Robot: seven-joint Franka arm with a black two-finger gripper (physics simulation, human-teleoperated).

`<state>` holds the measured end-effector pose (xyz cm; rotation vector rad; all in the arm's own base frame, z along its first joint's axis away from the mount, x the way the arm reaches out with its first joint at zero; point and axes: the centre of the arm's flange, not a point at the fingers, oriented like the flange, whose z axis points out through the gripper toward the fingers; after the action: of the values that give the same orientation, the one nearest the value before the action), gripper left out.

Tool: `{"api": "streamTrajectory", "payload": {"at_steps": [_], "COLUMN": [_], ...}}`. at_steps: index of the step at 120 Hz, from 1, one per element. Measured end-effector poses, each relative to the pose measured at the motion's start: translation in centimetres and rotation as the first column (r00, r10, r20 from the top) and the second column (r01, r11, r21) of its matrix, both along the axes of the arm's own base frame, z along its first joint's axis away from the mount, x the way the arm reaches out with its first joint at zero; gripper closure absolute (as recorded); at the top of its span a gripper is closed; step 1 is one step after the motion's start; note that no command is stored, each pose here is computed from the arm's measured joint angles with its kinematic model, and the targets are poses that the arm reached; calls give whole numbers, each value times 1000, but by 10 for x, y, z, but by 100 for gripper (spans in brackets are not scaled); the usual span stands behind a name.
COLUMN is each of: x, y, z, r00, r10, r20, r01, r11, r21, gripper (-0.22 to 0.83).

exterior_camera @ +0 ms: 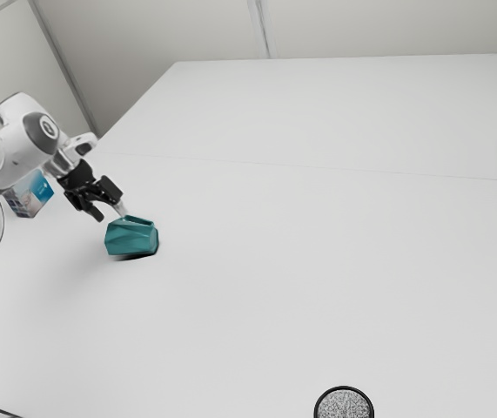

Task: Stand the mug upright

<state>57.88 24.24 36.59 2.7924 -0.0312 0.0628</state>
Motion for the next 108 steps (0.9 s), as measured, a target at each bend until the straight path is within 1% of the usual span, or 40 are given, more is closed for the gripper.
{"api": "streamTrajectory", "payload": {"at_steps": [29,48,73,108], "x": [-9,-19,-27,-39], "y": [21,33,32,32], "z": [-15,-28,-41,-58], "r00": [998,997,995,993], "r10": [-26,-20,-23,-5], "r20": [49,75,100,115], "r01": [29,29,44,44], "r11": [998,992,976,940], "r21": [-63,-124,-213,-337], "gripper": [0,0,0,0]}}
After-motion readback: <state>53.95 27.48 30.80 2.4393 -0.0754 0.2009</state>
